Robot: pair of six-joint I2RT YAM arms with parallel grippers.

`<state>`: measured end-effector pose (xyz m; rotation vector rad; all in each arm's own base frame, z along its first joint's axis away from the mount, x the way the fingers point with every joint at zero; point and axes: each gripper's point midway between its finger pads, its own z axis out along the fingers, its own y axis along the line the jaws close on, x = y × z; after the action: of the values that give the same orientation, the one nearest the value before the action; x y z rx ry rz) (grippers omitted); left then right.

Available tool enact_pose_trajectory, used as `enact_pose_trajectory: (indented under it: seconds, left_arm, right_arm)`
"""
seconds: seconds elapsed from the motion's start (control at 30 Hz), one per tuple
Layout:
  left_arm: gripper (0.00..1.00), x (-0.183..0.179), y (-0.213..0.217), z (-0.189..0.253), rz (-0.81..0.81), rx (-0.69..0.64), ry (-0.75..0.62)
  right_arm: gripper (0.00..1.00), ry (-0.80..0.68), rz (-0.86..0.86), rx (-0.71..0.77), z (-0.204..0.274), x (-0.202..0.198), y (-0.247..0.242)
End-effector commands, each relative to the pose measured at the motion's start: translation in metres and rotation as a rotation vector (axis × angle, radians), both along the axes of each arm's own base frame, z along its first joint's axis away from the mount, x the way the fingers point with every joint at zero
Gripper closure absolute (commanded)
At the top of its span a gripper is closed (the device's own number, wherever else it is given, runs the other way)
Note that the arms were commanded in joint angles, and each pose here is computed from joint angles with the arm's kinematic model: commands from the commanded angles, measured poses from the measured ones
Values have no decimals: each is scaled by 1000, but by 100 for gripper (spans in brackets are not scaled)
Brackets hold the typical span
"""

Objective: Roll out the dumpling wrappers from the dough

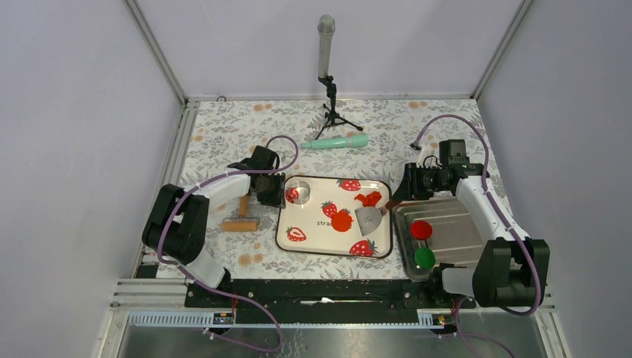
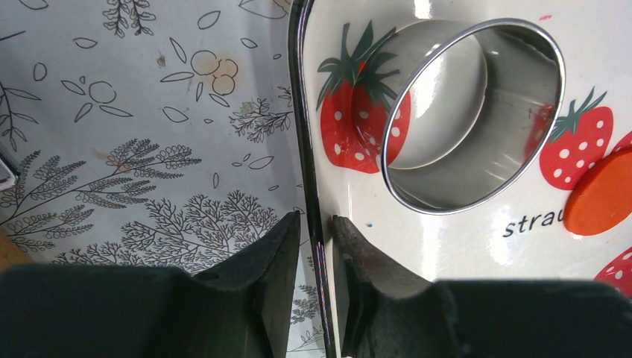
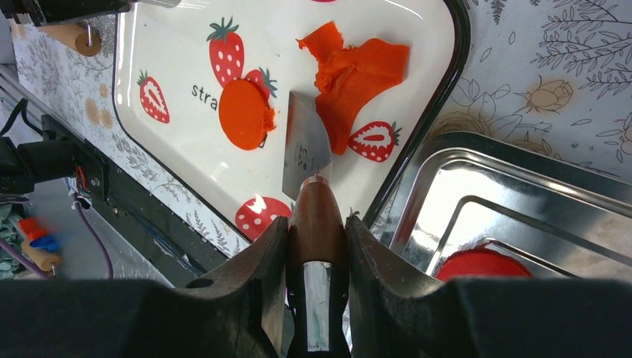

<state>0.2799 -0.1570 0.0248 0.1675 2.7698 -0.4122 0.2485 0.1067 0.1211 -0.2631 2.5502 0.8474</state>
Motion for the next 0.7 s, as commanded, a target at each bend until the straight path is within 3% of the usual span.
enact_pose_trajectory:
  seconds: [0.0,0.67]
  left_arm:
    - [72,7,3,-1,18,12,-12]
    - [72,7,2,1,12,1,-25]
  right_arm:
    - [100,-22,-4,-27,-7,13,-5]
    - [100,54,42,-26,-37,23,-3]
